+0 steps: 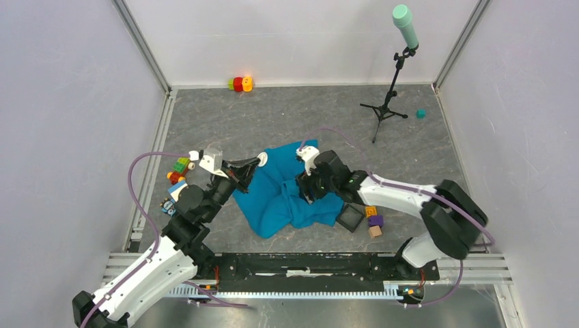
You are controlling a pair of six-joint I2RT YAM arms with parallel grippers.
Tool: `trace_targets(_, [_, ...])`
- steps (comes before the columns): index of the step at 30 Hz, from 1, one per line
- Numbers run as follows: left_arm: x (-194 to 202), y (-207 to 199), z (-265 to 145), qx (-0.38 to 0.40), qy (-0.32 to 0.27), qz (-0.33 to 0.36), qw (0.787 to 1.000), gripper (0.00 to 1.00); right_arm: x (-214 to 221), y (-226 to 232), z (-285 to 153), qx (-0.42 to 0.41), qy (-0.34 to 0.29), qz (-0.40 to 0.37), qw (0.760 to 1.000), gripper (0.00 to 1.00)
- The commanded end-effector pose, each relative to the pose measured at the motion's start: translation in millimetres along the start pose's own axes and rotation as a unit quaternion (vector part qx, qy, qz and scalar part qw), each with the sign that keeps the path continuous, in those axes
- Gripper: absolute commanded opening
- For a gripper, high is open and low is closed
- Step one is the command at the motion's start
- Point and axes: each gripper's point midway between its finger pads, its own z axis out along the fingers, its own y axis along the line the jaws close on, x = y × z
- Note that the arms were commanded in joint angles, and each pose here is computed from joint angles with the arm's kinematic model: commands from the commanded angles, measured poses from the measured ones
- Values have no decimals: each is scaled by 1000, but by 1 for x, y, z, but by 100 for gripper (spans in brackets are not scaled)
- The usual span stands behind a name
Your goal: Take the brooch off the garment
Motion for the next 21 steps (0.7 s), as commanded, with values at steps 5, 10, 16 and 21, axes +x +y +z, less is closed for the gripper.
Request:
trace_targets(5, [7,12,-1,-24,9,26,999,2,-110,-11,45,47,-63,-32,996,4])
trace_targets(10, [10,14,-3,-27,16,31,999,2,-253,-43,7,116,-185,-27,975,3])
trace_targets(16, [9,16,-6,-30,12,39,999,2,-273,-55,-32,125,-231,-45,964,34])
trace_targets(21, [18,13,-2,-18,20,38,999,2,-207,-63,-28,103,-170,-32,980,81])
